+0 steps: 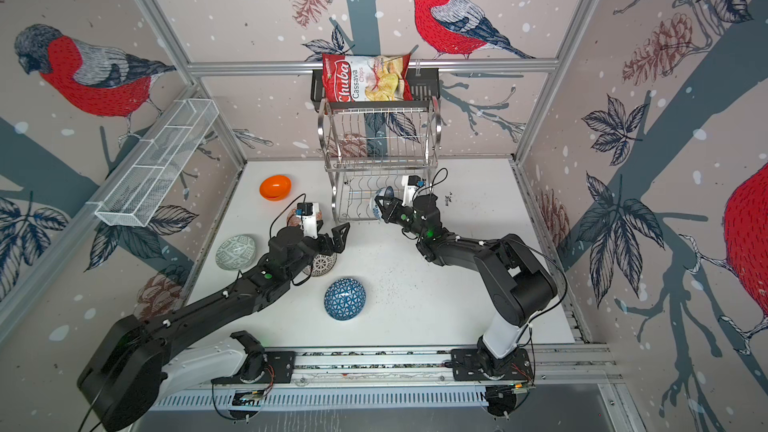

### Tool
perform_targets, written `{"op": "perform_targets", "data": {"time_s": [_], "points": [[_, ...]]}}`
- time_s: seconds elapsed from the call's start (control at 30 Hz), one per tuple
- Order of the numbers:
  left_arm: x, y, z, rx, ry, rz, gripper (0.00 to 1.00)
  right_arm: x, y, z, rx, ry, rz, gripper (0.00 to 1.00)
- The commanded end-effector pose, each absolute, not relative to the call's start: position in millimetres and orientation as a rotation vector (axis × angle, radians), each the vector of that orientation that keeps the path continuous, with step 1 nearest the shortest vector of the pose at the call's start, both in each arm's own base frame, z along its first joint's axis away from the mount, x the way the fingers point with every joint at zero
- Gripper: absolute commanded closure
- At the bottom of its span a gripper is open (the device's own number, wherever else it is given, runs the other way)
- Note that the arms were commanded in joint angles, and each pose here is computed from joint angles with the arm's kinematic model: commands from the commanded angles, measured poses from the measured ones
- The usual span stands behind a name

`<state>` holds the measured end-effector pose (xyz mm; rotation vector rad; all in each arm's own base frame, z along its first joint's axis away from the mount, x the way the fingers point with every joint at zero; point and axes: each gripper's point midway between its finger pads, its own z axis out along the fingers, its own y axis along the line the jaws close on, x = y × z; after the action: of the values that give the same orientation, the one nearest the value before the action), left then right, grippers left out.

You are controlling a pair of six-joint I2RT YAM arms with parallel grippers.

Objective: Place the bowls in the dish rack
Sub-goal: 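Carry the floral bowl with the right gripper into the rack's lower tier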

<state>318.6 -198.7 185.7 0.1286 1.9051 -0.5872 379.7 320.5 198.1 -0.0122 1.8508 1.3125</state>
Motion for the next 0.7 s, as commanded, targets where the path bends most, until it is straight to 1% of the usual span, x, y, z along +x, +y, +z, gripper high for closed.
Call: {"op": "perform_targets", "data": {"time_s": [0.0, 0.5, 0.67], "points": [[321, -200, 195, 0.117, 1.863, -0.612, 0.02, 383, 329, 224, -0.037, 1.737, 1.405, 1.0], [324, -197, 196, 0.104, 1.859, -0.611, 0.02, 411, 349, 217, -0.015, 1.693, 1.525, 1.0], [328, -193, 191, 0.077, 1.87, -0.602, 0.02, 419, 357, 222, -0.007, 1.673, 1.565, 1.0]]}}
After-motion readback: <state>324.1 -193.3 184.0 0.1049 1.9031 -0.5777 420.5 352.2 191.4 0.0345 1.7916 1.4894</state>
